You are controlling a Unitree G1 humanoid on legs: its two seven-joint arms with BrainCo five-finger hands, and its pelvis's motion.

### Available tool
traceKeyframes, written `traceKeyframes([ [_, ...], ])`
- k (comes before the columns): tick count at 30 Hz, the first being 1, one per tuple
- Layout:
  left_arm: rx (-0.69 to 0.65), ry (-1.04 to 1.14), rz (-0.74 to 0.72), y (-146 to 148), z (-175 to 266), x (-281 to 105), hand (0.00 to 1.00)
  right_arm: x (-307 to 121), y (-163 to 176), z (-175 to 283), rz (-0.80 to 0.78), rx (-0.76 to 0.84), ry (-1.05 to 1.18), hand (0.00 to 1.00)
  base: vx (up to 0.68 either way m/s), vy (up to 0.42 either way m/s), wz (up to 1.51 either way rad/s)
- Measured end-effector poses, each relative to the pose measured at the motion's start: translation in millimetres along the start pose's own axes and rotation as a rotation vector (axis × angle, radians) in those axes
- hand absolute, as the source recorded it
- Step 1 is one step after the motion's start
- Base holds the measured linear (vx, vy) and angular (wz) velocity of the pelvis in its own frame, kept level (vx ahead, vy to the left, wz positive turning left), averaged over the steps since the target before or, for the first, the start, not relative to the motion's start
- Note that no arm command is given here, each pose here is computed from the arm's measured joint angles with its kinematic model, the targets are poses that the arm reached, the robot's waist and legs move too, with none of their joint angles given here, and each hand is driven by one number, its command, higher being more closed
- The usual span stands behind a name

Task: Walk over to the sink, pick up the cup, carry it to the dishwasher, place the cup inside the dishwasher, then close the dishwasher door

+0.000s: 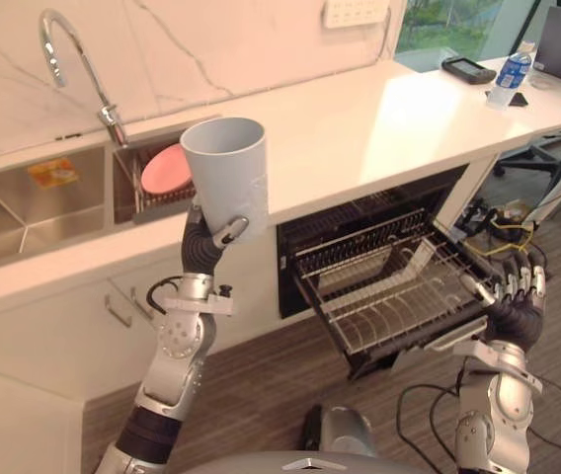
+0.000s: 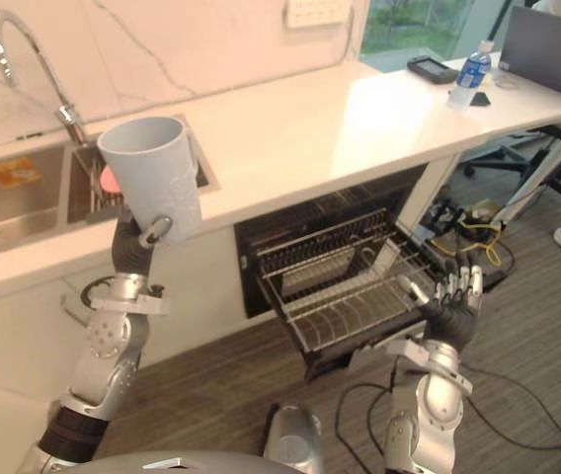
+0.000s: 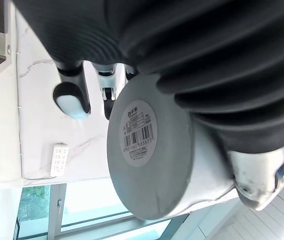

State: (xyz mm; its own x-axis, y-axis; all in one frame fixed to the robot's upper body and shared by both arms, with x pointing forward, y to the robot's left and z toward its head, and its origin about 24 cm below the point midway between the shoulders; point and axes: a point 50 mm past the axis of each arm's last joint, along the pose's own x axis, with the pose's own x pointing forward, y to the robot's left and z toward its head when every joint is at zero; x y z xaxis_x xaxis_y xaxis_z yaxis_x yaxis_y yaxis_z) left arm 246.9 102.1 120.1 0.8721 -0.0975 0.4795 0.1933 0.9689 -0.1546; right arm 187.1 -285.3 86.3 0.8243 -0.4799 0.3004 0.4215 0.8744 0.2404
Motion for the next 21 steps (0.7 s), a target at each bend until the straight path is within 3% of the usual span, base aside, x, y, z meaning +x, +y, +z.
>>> traceKeyframes([
  [3, 0.013, 0.009, 0.043, 9, -1, -6, 1.00, 4, 7, 1, 0.052, 0.024, -0.007, 0.00, 0.34, 0.057, -0.50],
  [8, 0.030, 0.027, 0.133, 18, -1, -22, 1.00, 2, 48, -17, 0.240, 0.060, 0.106, 0.00, 0.30, 0.152, -0.88],
  [21, 0.073, -0.022, 0.182, 35, 11, -19, 1.00, -10, 60, -28, 0.281, 0.139, 0.168, 0.00, 0.09, 0.072, 0.14],
])
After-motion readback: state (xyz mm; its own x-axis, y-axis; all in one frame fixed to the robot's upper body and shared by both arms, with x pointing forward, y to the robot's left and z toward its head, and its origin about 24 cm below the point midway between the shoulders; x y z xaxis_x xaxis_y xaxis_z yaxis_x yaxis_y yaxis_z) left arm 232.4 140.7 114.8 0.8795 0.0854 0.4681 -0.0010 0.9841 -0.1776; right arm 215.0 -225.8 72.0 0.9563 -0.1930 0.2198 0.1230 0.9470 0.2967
